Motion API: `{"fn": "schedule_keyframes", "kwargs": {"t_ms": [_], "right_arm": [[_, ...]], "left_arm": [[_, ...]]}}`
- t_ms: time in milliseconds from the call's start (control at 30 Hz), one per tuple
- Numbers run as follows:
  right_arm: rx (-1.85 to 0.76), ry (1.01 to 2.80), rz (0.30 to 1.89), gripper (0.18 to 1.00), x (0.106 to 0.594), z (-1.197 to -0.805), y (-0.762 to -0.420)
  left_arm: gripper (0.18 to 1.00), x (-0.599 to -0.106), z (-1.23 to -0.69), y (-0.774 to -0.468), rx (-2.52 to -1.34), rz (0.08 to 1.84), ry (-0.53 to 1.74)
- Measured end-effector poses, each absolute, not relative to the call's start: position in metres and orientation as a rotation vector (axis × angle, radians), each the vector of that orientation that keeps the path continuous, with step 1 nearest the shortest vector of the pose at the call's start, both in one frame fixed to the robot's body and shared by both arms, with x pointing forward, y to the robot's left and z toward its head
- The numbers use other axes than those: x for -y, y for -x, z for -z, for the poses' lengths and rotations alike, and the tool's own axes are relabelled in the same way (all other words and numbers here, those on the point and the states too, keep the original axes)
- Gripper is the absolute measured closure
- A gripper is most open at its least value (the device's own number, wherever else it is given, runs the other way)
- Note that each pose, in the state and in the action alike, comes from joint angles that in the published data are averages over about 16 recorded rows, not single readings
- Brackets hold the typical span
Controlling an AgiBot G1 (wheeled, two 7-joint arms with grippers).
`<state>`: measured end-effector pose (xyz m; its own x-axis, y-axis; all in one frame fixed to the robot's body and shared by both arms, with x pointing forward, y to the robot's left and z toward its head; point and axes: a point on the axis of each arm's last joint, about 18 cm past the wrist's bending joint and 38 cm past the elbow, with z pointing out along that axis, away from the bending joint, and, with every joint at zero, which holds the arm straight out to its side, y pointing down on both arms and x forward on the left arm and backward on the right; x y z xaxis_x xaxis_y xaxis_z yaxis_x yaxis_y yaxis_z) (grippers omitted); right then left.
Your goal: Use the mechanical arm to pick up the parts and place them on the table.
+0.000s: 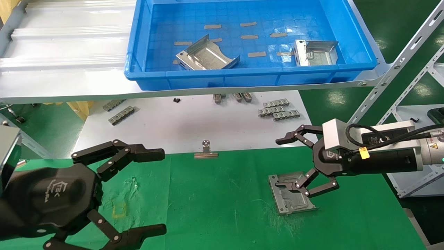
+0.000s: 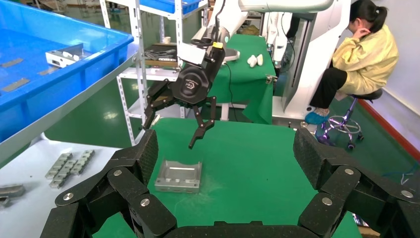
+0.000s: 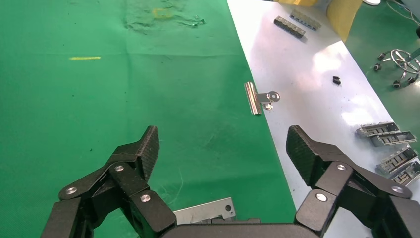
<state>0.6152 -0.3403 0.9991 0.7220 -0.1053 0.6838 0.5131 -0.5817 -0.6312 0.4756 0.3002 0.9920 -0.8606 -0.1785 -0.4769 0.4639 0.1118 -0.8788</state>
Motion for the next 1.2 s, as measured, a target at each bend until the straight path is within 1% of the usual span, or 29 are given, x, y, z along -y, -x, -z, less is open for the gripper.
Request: {"fn": "schedule_keyframes", "kwargs": {"t_ms": [200, 367, 733, 1200], "right_arm": [[0.312, 2.029, 0.866, 0.216, 0.338, -0.997, -0.616], [0.307, 2.005, 0.844, 0.190, 0.333, -0.993, -0.614], [0.284, 1.894, 0.759, 0.178, 0.317, -0.983, -0.601], [0.257, 1.760, 0.669, 0.178, 0.304, -0.979, -0.573]], "left_arm": [[0.184, -0.300, -0.992, -0.476, -1.925, 1.799, -0.276], [0.184, -0.300, -0.992, -0.476, -1.925, 1.799, -0.276], [0.184, -0.300, -0.992, -0.476, -1.925, 1.799, -0.276], [0.184, -0.300, -0.992, -0.476, -1.925, 1.799, -0.277]]}}
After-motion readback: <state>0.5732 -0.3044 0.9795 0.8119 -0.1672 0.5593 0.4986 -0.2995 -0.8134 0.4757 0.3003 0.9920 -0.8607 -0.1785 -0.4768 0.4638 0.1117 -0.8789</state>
